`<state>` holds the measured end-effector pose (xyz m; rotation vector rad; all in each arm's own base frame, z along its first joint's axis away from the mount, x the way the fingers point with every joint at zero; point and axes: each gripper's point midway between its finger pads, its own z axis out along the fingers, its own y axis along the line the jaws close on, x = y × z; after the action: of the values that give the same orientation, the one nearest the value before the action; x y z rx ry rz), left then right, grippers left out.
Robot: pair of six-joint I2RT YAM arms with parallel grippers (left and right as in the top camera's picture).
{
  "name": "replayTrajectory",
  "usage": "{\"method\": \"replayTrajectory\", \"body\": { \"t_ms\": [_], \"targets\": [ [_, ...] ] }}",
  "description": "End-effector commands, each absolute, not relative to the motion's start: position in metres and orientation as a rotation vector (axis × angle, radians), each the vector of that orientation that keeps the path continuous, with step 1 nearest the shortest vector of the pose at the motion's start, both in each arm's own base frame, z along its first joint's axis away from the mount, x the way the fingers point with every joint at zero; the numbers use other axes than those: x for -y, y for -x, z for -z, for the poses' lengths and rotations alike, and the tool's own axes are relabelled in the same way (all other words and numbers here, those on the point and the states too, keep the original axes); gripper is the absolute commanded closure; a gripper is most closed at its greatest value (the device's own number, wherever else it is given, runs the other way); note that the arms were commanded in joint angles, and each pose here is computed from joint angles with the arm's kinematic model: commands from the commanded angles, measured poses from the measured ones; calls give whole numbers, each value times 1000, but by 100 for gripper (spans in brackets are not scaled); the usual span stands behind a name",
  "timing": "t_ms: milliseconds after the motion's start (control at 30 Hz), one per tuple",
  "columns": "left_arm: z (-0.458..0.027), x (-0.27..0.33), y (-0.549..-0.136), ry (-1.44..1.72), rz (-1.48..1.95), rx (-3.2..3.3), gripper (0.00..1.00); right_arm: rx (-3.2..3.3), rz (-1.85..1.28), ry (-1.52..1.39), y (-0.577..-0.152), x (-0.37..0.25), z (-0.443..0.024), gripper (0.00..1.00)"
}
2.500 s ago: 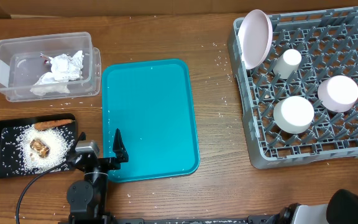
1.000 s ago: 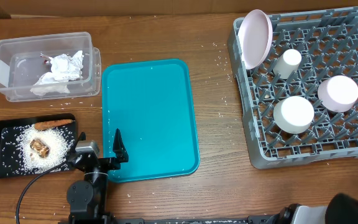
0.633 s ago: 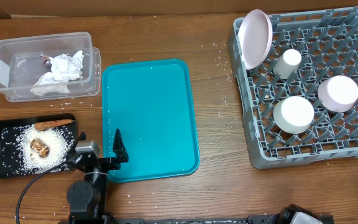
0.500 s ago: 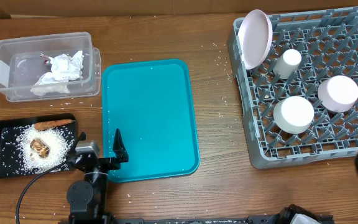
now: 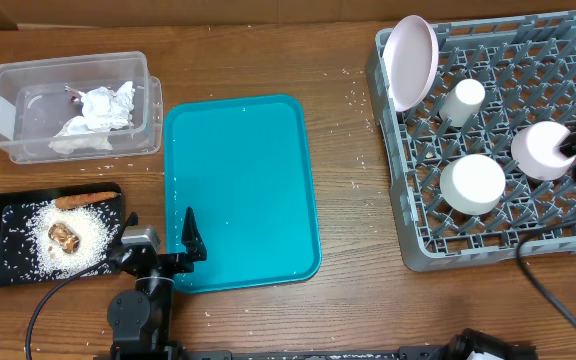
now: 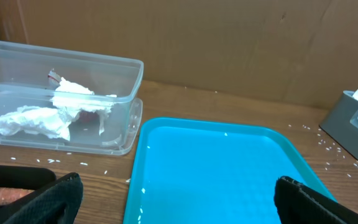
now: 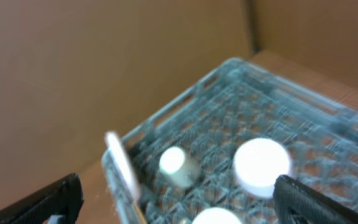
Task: Sort waste into correct bins and load items into the dishwasher
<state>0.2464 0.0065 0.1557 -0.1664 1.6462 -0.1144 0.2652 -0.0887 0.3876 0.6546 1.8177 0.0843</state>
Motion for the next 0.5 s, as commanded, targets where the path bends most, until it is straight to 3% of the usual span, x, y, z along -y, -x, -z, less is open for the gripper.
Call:
{"method": "replayTrajectory", "body": {
  "t_ms": [0, 467],
  "targets": [
    [-156, -10, -246, 160, 85, -1639, 0, -1851, -220, -459, -264, 44, -368, 0],
    [-156, -10, -246, 160, 85, -1639, 0, -1739, -332, -197, -218, -20, -326, 0]
  ]
}}
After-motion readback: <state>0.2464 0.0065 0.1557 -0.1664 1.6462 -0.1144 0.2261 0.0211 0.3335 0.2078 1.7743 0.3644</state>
